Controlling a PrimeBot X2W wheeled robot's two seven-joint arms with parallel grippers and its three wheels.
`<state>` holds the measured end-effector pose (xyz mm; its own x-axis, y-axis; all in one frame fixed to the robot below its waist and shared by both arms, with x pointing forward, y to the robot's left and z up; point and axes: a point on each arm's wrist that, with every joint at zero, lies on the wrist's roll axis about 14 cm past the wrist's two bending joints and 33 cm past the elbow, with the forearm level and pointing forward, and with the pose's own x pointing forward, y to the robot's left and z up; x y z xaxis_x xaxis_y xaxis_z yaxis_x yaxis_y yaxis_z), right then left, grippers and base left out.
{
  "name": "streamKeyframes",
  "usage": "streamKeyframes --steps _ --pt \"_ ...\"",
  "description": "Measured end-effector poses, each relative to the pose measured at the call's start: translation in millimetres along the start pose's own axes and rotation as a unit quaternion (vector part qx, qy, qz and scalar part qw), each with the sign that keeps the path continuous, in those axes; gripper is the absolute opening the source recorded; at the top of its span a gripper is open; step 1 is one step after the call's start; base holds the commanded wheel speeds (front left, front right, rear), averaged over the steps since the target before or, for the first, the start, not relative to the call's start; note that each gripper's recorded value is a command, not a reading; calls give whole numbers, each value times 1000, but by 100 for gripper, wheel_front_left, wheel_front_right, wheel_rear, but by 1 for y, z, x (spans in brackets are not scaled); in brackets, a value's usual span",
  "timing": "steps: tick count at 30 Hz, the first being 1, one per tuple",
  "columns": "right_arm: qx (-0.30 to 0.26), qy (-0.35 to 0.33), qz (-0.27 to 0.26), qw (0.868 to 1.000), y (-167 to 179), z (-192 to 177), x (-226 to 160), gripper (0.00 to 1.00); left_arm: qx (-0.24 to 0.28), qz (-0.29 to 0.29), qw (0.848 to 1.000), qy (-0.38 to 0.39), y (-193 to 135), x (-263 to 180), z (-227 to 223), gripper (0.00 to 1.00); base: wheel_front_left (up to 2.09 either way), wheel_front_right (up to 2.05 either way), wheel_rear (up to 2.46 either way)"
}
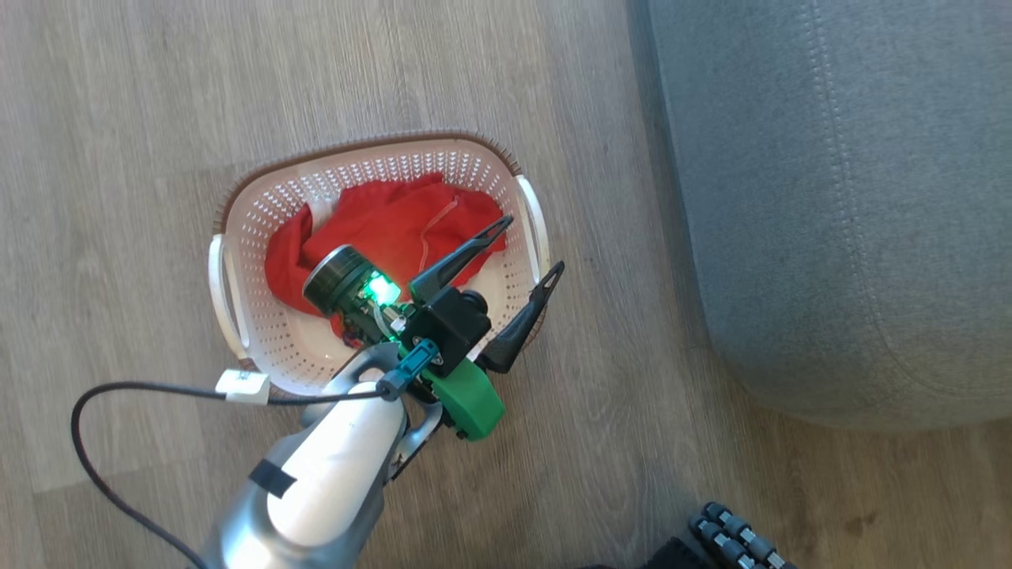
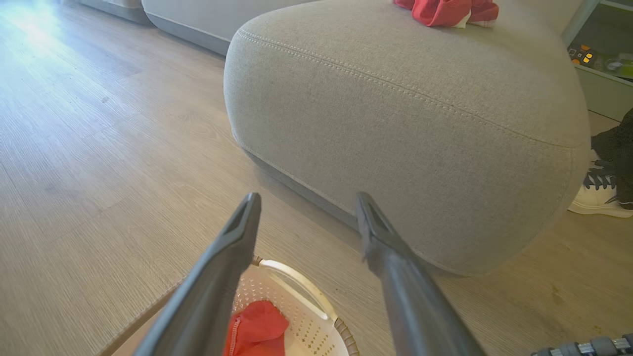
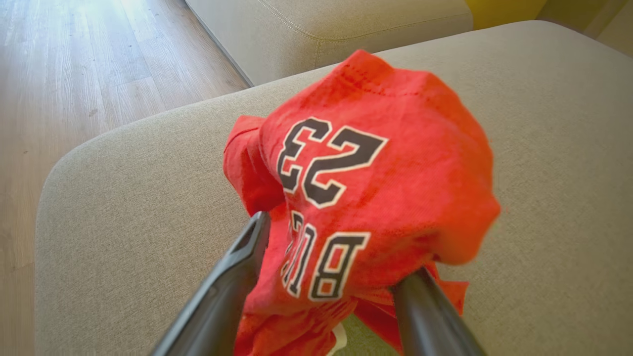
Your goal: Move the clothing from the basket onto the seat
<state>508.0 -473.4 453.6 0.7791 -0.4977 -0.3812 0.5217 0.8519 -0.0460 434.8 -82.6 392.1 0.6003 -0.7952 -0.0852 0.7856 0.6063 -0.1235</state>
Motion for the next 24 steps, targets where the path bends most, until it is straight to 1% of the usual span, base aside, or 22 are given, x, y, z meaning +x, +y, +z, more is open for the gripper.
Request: streamKeyframes --steps 6,12,17,20,24 --pt "-9 1 4 1000 -5 11 -12 100 11 -5 1000 -12 -7 0 15 100 0 0 0" --pt "-19 -10 1 1000 -19 26 -33 100 2 -10 1000 -21 -26 -7 30 100 0 0 0" --pt "-23 -20 2 1000 -28 37 -48 100 8 -12 999 -34 -35 -10 45 100 0 0 0" --pt "-28 -35 2 999 -35 50 -61 100 9 -16 999 -36 -44 -15 51 100 0 0 0" --pt "-27 -74 10 997 -39 74 -78 100 15 -18 999 -41 -56 -22 60 100 0 0 0"
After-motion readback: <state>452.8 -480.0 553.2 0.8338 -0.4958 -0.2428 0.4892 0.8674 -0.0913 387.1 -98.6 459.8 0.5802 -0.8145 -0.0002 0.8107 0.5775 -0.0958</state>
